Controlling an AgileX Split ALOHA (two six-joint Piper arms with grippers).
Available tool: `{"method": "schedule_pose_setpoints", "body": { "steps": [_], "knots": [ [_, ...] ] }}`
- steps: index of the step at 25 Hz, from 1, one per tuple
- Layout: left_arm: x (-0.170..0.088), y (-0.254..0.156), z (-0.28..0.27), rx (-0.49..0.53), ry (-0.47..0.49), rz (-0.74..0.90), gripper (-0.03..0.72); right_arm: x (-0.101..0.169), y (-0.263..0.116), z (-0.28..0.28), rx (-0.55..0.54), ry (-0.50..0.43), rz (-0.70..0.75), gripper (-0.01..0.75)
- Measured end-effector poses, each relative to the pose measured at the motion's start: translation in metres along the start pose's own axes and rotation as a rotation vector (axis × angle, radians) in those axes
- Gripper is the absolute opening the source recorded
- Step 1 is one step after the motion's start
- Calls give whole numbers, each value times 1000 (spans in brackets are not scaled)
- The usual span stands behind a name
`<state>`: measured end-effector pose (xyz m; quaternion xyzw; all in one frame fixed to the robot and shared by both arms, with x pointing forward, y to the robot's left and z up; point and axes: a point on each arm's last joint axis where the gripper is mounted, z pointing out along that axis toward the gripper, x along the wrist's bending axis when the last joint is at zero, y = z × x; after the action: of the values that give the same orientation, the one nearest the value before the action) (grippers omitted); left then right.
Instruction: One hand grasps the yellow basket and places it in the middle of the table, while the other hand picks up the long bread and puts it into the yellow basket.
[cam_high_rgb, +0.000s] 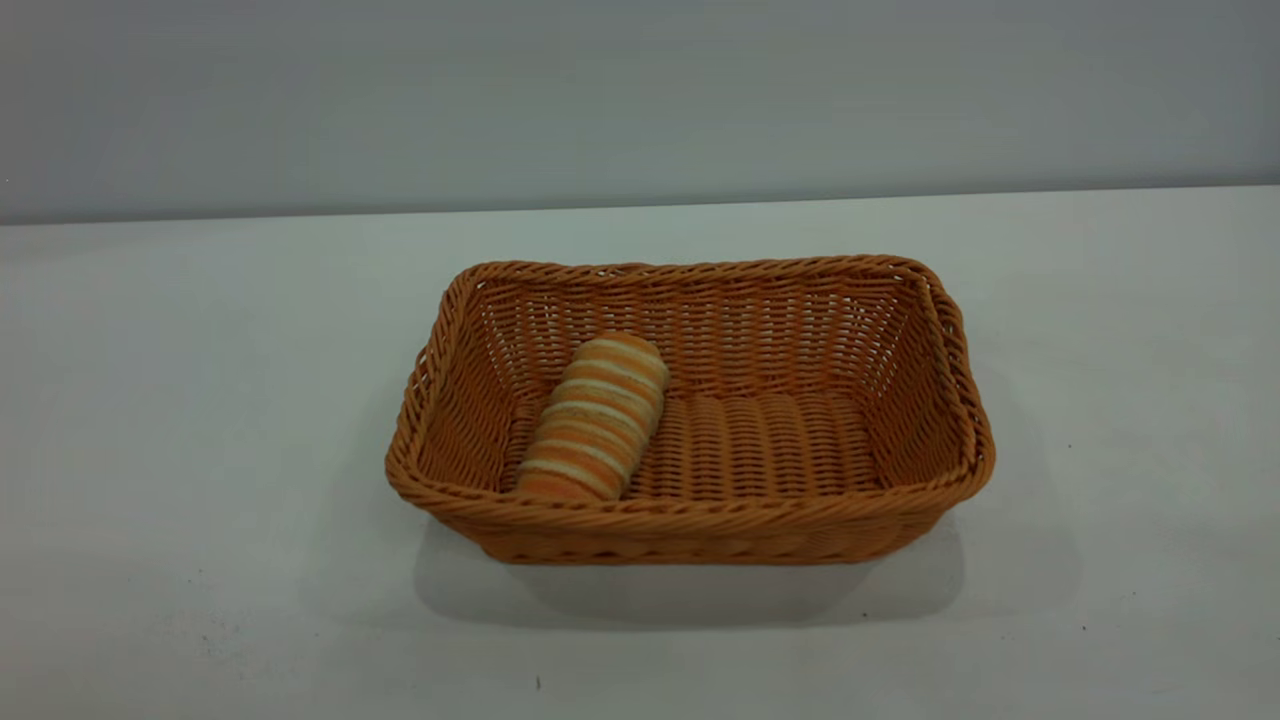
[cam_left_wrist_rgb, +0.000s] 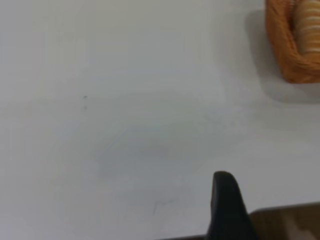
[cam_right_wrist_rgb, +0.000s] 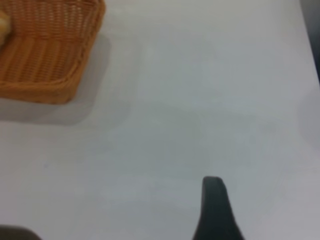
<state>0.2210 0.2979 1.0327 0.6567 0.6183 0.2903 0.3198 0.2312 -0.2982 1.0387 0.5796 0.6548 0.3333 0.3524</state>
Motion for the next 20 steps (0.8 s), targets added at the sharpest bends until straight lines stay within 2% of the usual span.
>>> {"method": "schedule_pose_setpoints", "body": {
  "steps": [20],
  "knots": [
    [0,0,0,0,1,-1,491,0,0,0,-1,-6,4,553]
  ]
}}
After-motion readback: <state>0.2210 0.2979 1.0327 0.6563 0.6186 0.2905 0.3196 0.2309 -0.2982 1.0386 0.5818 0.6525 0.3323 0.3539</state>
